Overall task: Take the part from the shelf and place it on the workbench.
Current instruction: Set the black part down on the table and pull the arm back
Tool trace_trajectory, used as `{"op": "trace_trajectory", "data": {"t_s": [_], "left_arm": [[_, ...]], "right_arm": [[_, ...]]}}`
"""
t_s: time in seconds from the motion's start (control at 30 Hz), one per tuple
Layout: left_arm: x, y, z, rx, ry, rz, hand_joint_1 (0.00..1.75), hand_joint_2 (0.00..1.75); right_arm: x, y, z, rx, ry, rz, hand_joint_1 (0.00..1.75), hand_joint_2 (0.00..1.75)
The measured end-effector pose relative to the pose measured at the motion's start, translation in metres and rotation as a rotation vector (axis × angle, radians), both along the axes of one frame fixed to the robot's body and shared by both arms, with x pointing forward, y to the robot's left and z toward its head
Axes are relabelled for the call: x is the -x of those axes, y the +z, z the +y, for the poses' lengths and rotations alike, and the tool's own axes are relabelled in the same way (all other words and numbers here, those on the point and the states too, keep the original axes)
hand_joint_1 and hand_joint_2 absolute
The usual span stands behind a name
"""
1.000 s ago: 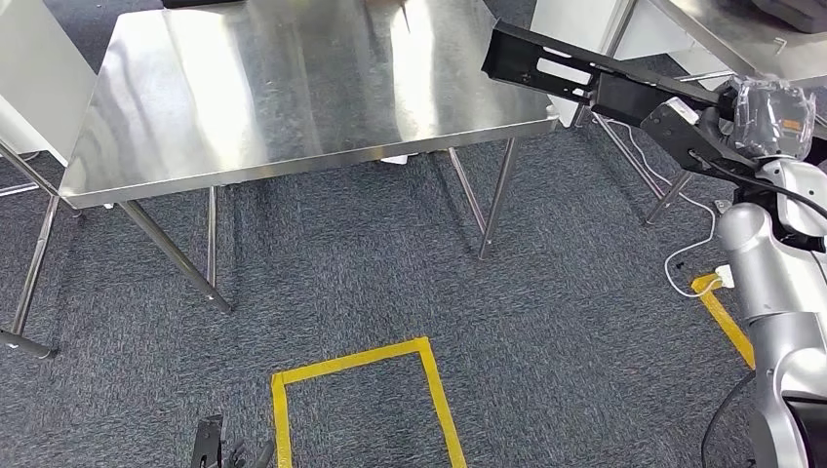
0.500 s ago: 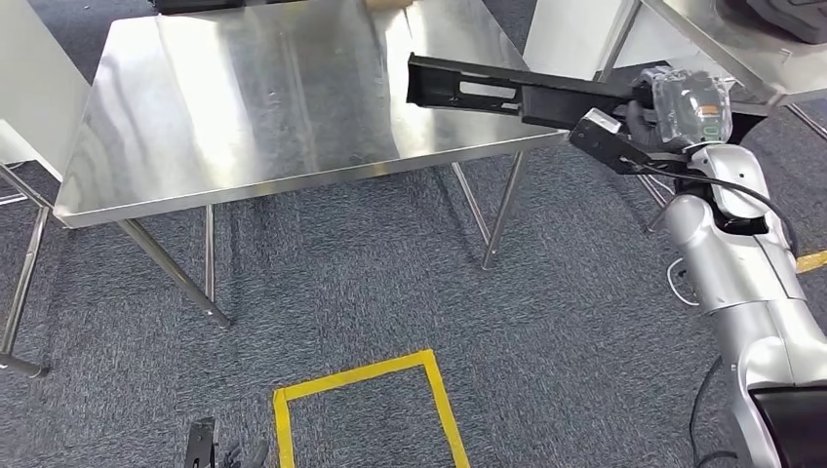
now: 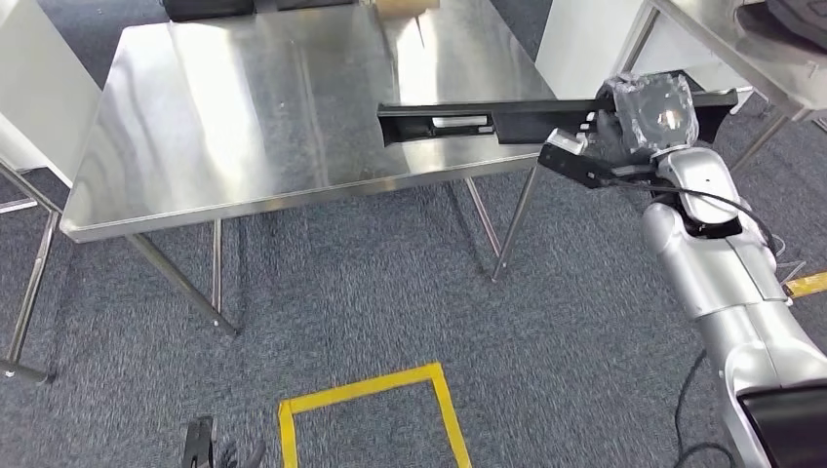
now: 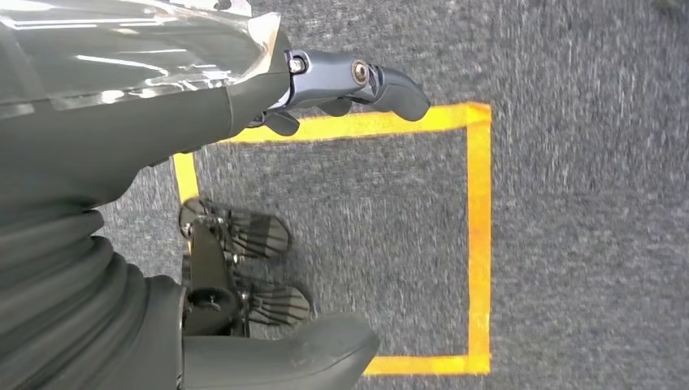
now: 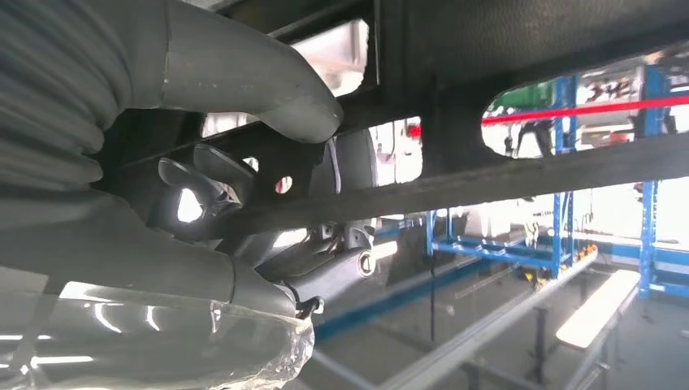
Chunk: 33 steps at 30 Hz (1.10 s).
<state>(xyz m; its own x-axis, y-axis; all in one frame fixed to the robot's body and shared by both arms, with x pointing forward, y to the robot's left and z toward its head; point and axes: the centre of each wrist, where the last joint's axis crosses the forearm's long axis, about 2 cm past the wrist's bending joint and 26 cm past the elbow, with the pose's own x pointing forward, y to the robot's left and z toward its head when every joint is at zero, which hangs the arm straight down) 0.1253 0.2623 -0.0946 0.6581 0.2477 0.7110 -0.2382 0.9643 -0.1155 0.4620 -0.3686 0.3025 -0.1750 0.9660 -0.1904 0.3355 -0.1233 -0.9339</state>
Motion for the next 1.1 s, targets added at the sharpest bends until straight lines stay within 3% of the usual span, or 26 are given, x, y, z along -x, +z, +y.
{"op": "trace_trajectory", "data": {"t_s": [0.13,0.27,0.5,0.83,1.1], "left_arm": [[-0.005,0.001,0.003,-0.006,-0.004,-0.009,0.00,1.75],[-0.005,0.001,0.005,-0.008,-0.005,-0.004,0.00,1.75],[-0.004,0.001,0.007,-0.013,-0.006,0.001,0.00,1.75],[-0.001,0.000,0.005,-0.009,-0.005,0.007,0.00,1.75],[0.001,-0.001,0.006,-0.009,-0.002,0.010,0.00,1.75]], "right_arm": [[-0.008,-0.008,0.013,0.129,0.007,-0.031,1.75,1.75],[-0.012,-0.034,0.034,0.247,0.032,0.007,1.75,1.75],[-0.011,-0.062,0.071,0.292,0.085,0.058,1.75,1.75],[-0.006,-0.080,0.070,0.273,0.088,0.114,1.75,1.75],[-0.006,-0.080,0.066,0.253,0.086,0.112,1.75,1.75]]}}
